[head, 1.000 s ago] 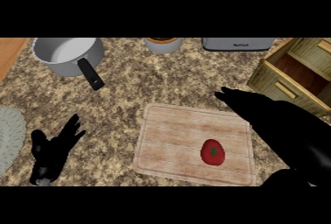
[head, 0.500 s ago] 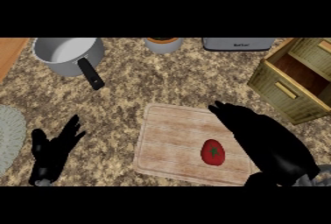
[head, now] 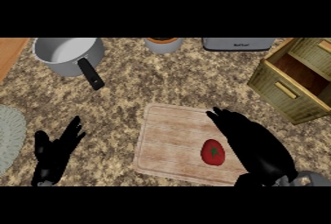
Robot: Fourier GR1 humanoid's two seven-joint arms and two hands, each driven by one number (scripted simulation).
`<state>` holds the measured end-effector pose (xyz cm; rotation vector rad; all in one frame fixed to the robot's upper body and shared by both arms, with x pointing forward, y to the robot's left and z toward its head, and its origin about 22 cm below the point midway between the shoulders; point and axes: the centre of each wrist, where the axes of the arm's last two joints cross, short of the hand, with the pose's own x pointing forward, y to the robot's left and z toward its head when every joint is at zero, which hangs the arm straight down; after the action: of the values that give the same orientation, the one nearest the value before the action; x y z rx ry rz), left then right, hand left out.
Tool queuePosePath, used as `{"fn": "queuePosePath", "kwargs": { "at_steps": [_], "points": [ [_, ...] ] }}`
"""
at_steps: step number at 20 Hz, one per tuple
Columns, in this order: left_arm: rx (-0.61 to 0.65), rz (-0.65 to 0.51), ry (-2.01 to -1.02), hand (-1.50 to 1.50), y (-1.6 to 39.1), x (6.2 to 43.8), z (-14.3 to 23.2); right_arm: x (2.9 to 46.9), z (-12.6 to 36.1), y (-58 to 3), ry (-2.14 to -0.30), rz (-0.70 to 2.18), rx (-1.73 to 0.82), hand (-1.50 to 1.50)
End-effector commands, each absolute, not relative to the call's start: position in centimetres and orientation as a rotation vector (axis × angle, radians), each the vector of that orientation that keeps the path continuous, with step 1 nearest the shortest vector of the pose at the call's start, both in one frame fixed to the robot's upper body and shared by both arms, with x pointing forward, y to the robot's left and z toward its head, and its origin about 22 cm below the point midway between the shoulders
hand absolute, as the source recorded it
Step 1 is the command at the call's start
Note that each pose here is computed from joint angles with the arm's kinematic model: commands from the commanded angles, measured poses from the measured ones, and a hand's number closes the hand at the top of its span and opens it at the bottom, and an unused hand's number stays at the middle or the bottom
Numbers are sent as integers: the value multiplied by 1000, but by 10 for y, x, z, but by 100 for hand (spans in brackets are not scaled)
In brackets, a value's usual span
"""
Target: Pick the tomato from the cutting board and place it in the basket
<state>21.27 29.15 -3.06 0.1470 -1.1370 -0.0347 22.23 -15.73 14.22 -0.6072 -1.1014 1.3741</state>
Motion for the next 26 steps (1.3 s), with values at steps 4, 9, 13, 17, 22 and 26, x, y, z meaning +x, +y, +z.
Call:
{"fn": "queuePosePath", "kwargs": {
  "at_steps": [4,9,13,17,22,26],
  "points": [
    [154,0,-1016,0,297,213,-44,236,126,-165,-1098,1360,-629,-150],
    [164,-40,-1015,0,297,183,-61,219,96,-144,-1102,1371,-610,-150],
    [156,-37,-1014,0,298,191,-60,232,87,-142,-1065,1384,-617,-150],
    [155,-30,-1017,0,300,187,-48,233,76,-146,-962,1425,-630,-150],
    [168,-42,-1001,0,296,198,-47,248,73,-142,-950,1412,-637,-150],
    [146,-26,-1010,0,302,207,-41,240,70,-142,-980,1409,-630,-150]
  ]
}}
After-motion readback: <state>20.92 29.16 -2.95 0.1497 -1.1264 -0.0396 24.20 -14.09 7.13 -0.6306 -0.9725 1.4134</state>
